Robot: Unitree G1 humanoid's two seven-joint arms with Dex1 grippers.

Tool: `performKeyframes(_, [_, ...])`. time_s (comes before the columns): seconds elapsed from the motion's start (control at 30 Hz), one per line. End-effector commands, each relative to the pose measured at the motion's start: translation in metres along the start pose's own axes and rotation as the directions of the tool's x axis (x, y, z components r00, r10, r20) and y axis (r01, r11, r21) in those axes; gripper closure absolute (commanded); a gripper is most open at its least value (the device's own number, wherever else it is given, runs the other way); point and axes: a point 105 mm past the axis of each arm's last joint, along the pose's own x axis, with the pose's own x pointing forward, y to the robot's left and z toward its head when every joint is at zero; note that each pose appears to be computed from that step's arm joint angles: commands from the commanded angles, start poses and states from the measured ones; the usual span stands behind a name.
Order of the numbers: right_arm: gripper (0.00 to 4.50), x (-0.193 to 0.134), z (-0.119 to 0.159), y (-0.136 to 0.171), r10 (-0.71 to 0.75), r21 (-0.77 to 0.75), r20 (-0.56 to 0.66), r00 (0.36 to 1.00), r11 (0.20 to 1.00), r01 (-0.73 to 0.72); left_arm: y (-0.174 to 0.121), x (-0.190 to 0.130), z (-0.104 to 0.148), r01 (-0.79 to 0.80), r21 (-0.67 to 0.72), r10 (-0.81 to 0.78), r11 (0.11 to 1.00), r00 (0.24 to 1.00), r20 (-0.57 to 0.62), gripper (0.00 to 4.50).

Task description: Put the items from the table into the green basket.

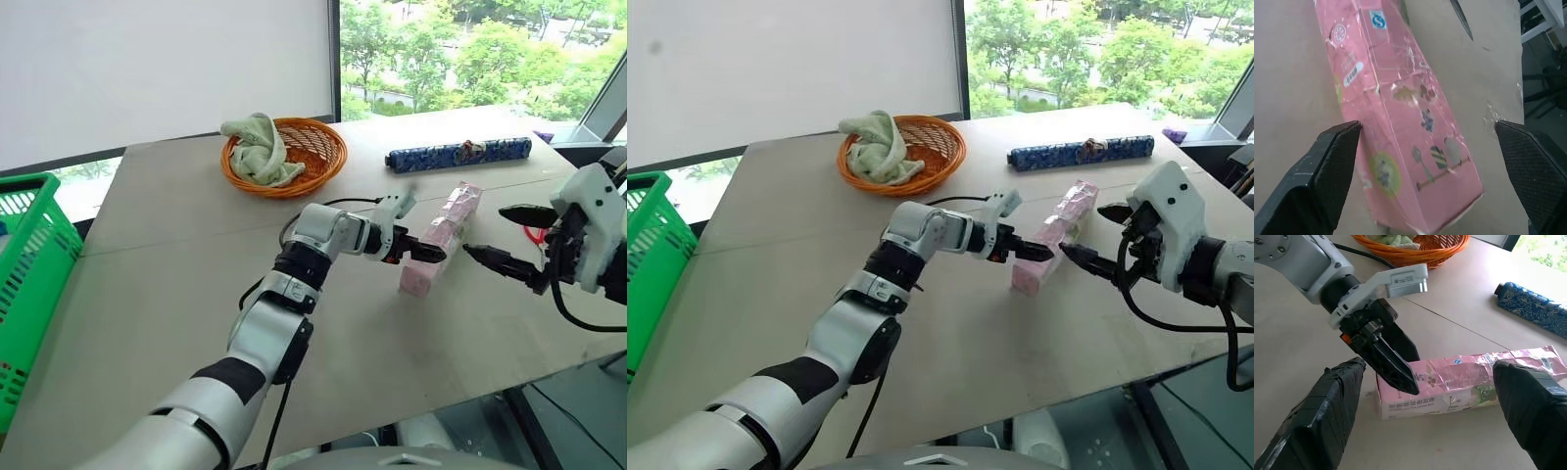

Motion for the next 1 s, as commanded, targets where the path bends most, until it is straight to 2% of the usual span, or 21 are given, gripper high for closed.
performKeyframes(0.03, [0.0,-0.014,-0.002,0.004,-0.017,-0.017,-0.031,0.999,1.0,0.016,-0.01,0.018,-0.006,-0.001,0.195,0.018,0.981,0.996,-0.083,0.01])
performKeyframes(0.2, [0.0,-0.027,-0.022,0.01,-0.006,0.009,-0.138,0.99,1.0,0.008,-0.019,0.035,-0.019,0.0,0.315,0.049,0.949,0.988,-0.146,0.01])
performKeyframes(0.33, [0.0,-0.038,-0.038,0.009,-0.03,0.004,-0.235,0.972,0.999,0.032,-0.027,0.04,-0.016,-0.008,0.34,0.059,0.94,0.988,-0.141,0.01])
performKeyframes(0.5, [0.0,-0.045,-0.044,0.006,-0.054,0.014,-0.249,0.967,0.998,0.059,-0.028,0.051,-0.029,-0.051,0.558,0.179,0.828,0.968,-0.177,0.01])
performKeyframes(0.67, [0.0,-0.044,-0.045,0.005,-0.059,0.01,-0.247,0.967,0.998,0.064,-0.022,0.063,-0.049,-0.044,0.562,0.195,0.826,0.958,-0.212,0.01])
performKeyframes(0.77, [0.0,-0.044,-0.045,0.005,-0.064,0.008,-0.249,0.966,0.998,0.068,-0.016,0.065,-0.048,-0.072,0.574,0.221,0.816,0.956,-0.194,0.8])
performKeyframes(0.9, [0.0,-0.043,-0.047,0.006,-0.067,0.007,-0.25,0.966,0.997,0.071,-0.001,0.057,-0.044,-0.12,0.641,0.282,0.758,0.947,-0.156,2.5])
performKeyframes(0.97, [0.0,-0.042,-0.047,0.006,-0.067,0.005,-0.246,0.967,0.998,0.07,0.006,0.052,-0.04,-0.146,0.637,0.295,0.757,0.946,-0.133,3.33])
performKeyframes(1.0, [0.0,-0.04,-0.046,0.007,-0.067,0.003,-0.238,0.969,0.998,0.069,0.007,0.046,-0.034,-0.158,0.616,0.281,0.772,0.954,-0.108,3.33])
